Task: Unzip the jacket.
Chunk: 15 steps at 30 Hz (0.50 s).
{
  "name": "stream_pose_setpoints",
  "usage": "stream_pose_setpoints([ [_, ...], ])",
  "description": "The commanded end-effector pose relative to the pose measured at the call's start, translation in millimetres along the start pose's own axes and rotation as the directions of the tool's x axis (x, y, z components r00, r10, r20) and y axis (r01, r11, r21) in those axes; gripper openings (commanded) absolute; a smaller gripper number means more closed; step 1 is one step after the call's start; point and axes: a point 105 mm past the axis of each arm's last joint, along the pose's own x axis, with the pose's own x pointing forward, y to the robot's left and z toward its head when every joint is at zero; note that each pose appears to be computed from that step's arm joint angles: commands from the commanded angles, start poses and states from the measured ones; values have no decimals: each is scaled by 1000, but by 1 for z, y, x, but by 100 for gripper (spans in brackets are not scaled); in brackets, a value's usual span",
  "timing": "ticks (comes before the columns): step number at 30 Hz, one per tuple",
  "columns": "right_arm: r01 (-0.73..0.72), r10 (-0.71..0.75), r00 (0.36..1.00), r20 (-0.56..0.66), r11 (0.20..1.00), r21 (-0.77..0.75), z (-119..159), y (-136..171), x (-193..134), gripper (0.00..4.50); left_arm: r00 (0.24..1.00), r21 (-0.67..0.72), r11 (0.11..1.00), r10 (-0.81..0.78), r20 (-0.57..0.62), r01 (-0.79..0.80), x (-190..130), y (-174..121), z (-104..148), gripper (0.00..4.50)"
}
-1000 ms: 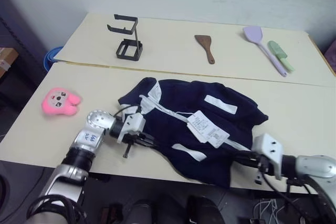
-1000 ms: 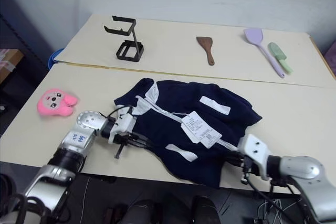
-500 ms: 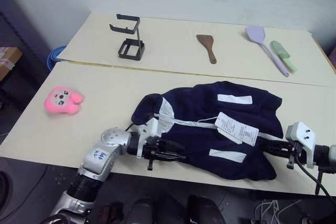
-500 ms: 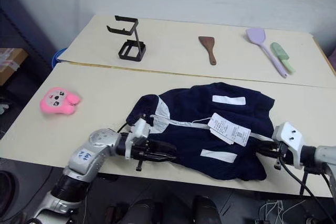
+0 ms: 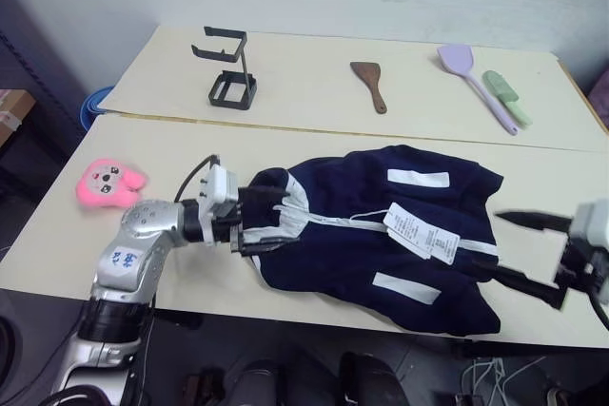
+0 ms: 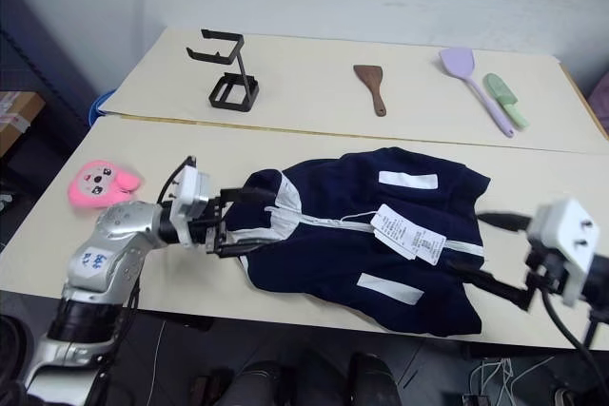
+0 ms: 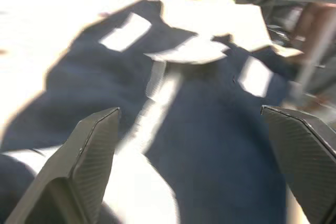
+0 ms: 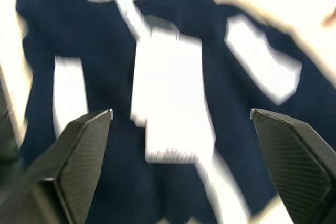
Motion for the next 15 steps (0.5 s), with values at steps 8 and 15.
stream_pose_setpoints([
  [8,80,-85,995,-50,992,-98,-16,27,104,448,985,166,981,-73,-157,99,52,21,-39,450],
  [15,163,-194,967,-168,970,-178,-38,10,98,448,979,163,984,-32,-201,66,56,28,-57,450],
])
